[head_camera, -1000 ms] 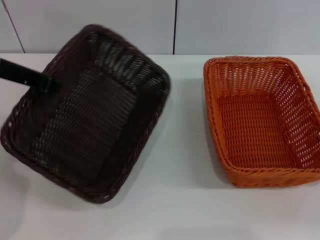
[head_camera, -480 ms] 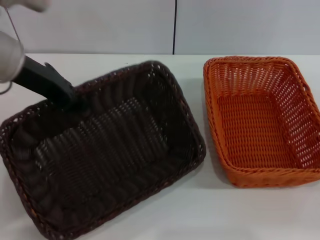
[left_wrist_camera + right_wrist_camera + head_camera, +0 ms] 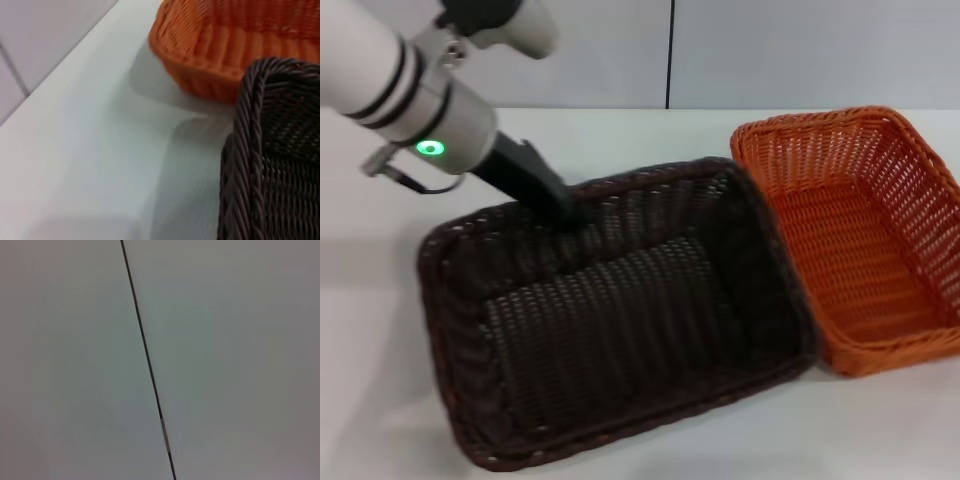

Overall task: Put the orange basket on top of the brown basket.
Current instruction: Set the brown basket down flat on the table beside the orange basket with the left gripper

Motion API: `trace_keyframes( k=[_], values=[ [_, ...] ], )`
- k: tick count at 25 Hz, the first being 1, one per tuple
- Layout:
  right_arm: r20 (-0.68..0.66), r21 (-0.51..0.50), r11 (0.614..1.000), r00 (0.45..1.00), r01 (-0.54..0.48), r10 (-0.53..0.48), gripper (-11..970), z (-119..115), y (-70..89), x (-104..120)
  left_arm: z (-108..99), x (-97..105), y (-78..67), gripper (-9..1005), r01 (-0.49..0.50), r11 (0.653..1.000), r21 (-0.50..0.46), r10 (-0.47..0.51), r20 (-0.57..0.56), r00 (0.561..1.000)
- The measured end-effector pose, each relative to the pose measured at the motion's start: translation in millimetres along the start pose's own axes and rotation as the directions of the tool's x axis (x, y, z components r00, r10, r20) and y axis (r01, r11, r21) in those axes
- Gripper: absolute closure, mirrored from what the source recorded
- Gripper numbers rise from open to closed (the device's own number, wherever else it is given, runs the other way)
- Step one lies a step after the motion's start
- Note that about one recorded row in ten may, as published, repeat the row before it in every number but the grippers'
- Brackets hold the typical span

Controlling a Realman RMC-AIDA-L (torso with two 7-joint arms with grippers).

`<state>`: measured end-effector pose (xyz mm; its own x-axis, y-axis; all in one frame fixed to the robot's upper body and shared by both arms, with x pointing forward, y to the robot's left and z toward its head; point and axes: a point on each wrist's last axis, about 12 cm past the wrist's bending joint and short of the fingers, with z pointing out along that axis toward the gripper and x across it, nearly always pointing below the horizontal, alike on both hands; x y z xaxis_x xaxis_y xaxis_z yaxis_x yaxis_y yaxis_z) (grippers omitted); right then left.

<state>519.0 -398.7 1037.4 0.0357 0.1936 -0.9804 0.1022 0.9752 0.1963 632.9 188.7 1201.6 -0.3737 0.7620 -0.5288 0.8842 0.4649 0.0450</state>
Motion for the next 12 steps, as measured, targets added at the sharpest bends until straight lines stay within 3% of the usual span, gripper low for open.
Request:
trace_keyframes(
  k=[6,11,12],
  values=[
    [0.0,0.029,1.0,1.0,-0.013,0.013,448,-6,-4.5,2,17,-11,-7.3,770,-0.011,0.998,0.068,0.013,-0.035,0.999],
    [0.0,0.044,0.999,1.0,-0.016,0.016,450,-8,-6.9,3,17,-11,-7.3,758,-0.011,0.998,0.068,0.013,-0.035,0.999],
    [0.0,0.044,0.999,1.0,-0.016,0.016,451,-8,-6.9,3,16,-15,-9.3,756,0.026,0.998,0.064,-0.023,-0.05,0.998]
  ],
)
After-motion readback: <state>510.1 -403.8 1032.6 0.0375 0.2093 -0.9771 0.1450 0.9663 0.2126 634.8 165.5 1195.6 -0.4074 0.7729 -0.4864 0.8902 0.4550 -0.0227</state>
